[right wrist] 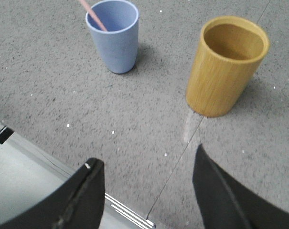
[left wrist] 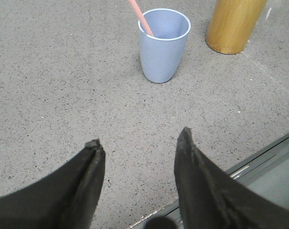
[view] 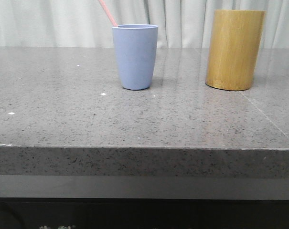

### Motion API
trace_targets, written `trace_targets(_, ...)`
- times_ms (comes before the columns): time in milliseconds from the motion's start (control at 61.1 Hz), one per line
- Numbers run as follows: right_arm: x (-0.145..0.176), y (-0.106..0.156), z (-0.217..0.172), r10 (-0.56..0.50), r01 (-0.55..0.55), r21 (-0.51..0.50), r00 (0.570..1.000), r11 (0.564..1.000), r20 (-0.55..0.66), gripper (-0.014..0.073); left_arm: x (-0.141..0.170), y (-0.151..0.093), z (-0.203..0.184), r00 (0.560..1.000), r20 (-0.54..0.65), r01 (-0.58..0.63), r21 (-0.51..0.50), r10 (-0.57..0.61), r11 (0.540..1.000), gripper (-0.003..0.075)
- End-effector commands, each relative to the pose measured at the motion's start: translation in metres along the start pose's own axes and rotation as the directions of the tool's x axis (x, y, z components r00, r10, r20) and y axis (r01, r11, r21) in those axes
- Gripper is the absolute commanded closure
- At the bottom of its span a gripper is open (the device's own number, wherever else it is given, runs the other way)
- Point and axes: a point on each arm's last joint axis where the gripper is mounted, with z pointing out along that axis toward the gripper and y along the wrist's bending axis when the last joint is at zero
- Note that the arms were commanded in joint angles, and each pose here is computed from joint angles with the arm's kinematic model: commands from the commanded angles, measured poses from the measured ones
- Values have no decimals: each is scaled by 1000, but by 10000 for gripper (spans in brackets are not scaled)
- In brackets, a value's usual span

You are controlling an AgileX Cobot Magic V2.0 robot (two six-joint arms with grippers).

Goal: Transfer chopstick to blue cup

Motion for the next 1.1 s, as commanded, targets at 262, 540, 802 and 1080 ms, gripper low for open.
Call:
trace_targets(262, 35, 12, -44, -12, 5, 34, 977, 999, 211, 190, -13, 0, -6, 995, 96, 10, -8, -9, 1000, 374)
trace_targets(540, 42, 14, -51, -20, 11, 38, 972, 999, 232, 564, -13, 0, -6, 995, 96, 10, -8, -9, 1000, 580)
trace_targets(802, 41, 14, -51, -23, 13, 42, 971, 999, 239, 663, -13, 1, -6, 995, 103, 10, -10, -9, 1000, 739)
trace_targets(1080, 41, 14, -51, -23, 13, 42, 971, 999, 238, 663, -13, 1, -6, 995, 103, 10, -10, -9, 1000, 739)
